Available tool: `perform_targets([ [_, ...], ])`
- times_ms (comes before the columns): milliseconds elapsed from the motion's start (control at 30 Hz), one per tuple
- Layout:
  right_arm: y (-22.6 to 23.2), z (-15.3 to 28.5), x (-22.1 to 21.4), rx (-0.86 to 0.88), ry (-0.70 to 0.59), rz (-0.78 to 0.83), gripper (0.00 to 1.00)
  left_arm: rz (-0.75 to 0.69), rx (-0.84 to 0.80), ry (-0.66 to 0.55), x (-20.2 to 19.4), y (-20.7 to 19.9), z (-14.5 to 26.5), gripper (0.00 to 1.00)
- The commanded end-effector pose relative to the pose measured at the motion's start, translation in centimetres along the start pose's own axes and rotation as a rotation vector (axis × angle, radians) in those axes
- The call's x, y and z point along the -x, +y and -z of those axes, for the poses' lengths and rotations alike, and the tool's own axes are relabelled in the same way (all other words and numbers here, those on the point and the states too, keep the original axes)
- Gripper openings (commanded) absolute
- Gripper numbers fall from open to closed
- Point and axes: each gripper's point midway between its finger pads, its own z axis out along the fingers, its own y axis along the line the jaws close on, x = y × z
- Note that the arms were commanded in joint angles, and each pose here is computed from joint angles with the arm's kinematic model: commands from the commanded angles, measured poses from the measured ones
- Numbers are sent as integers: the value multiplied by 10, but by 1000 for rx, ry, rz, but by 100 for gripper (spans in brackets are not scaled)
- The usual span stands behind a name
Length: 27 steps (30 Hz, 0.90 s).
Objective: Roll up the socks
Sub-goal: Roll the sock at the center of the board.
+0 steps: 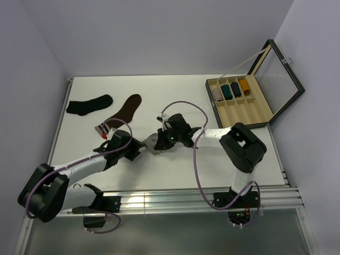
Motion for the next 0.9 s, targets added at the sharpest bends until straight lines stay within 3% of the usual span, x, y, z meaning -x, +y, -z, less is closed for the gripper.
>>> perform_targets([
  [0,-4,-2,2,-78,11,72,2,5,-62,1,10,-36,-8,55],
  [300,0,-11,-5,-95,43,113,2,-19,-82,-3,13,-49,-24,55],
  [567,10,-17,-7,-42,64,94,2,-52,-11,41,2,-21,-38,50],
  [700,15,-20,-9,31,74,2,2,-63,22,34,2,-10,-41,49],
  [867,9,-18,-11,126,114,-173,2,-104,-5,3,8,-13,-36,58],
])
